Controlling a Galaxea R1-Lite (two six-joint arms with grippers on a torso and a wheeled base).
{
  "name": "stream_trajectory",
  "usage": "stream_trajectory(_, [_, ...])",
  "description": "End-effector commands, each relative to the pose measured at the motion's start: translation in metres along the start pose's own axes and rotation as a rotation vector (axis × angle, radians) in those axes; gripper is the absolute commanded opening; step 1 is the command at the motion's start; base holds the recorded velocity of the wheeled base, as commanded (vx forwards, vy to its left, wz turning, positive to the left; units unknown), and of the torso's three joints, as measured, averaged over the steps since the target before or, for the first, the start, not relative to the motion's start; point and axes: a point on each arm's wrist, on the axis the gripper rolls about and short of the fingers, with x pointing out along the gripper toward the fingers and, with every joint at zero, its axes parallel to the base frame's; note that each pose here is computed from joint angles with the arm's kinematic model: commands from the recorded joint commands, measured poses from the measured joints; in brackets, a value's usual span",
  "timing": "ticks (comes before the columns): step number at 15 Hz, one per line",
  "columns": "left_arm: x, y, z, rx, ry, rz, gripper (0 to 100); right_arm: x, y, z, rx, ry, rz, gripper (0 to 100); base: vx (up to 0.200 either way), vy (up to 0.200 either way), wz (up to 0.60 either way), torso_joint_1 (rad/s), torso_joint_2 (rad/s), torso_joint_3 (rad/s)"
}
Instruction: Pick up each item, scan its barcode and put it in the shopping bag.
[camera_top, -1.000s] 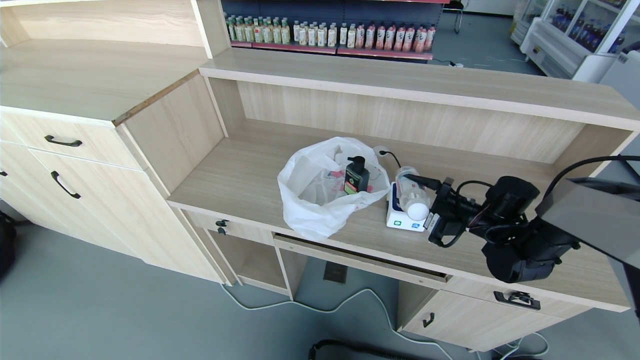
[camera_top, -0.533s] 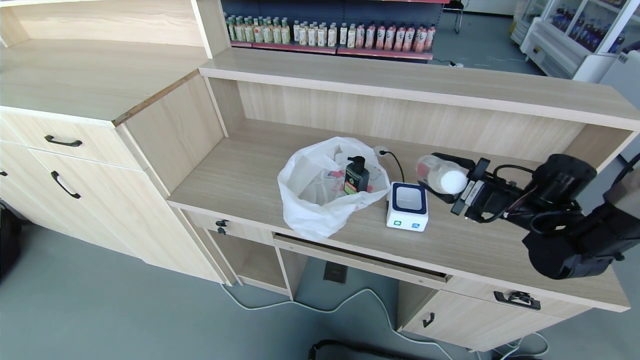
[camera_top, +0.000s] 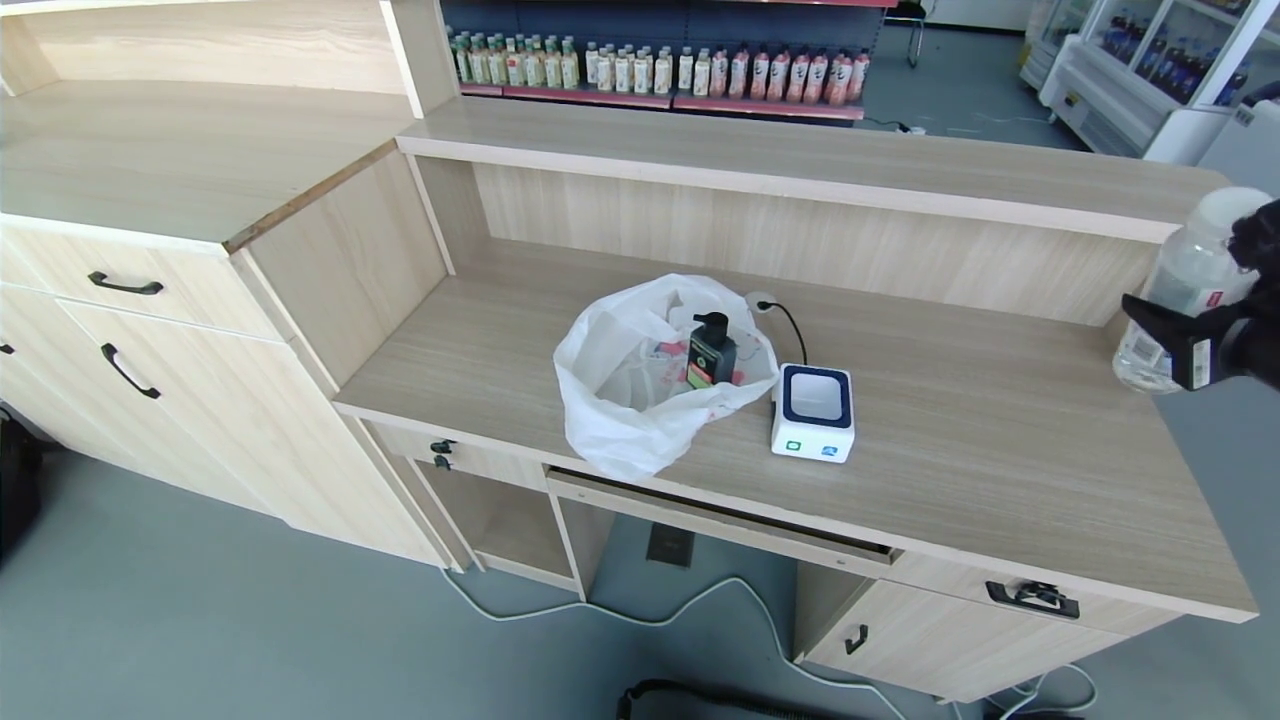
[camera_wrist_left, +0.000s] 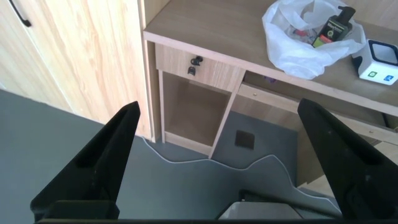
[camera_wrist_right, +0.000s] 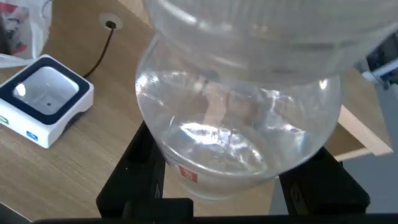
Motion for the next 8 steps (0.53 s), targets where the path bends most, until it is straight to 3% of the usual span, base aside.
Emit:
stream_trajectory(1, [0.0,0.0,0.0,-0.001,-0.001,0.0,100,-0.029,-0.017,0.014,0.017,-0.004,-0.146,0,0.0,0.0,0.0,0.0,0.0,0.0])
stream_trajectory(2, [0.0,0.0,0.0,-0.001,-0.001,0.0,100,-0.03,-0.017,0.013,0.019,0.022,-0.193,0,0.0,0.0,0.0,0.0,0.0,0.0])
stream_trajectory(5, [0.0,0.0,0.0,-0.001,-0.001,0.0,100,-0.03,-0.014,0.015,0.035,0.015,-0.178,0,0.0,0.0,0.0,0.0,0.0,0.0])
stream_trajectory(8, [0.0,0.0,0.0,-0.001,-0.001,0.0,100,-0.027,-0.002,0.016,0.062,-0.017,-0.103,0,0.0,0.0,0.6,0.001,0.0,0.001])
